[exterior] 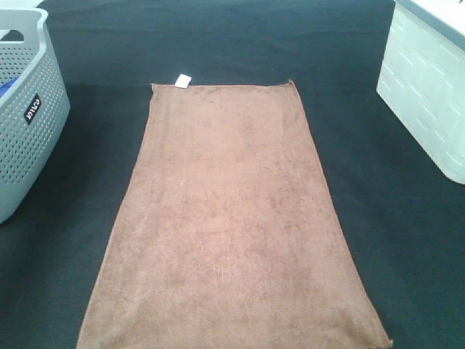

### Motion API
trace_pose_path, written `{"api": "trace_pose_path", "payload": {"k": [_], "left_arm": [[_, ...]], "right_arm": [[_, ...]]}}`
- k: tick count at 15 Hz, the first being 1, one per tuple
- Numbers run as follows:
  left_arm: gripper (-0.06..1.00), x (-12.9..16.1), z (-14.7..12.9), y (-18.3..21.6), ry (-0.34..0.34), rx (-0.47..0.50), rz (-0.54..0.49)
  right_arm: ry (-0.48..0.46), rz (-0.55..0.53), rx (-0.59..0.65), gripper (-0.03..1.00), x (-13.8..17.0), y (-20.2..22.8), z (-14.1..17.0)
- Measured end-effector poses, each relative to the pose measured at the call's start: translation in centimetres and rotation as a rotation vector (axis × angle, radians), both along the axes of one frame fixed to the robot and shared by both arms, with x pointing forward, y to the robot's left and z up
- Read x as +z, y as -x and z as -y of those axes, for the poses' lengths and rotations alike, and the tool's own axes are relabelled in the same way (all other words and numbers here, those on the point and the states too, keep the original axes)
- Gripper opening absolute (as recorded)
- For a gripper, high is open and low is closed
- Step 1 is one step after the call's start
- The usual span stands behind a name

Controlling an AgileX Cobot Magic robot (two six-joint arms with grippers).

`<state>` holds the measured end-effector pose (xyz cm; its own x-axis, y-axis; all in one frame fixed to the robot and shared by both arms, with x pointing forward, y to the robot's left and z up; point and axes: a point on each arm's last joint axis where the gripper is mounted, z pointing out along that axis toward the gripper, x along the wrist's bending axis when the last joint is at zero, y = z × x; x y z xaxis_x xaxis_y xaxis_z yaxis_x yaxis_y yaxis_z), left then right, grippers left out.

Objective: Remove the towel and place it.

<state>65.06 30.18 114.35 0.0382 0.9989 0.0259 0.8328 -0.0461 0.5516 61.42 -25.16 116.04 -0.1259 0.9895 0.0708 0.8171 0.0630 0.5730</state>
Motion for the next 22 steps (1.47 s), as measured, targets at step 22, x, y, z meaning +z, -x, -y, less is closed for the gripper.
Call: {"api": "trace_pose_path", "payload": {"k": [22], "left_arm": [[0.81, -7.9, -0.1, 42.4, 0.024, 0.036, 0.519]], "right_arm": [[-0.033, 0.404, 0.042, 0.65, -10.0, 39.9, 4.1]]}}
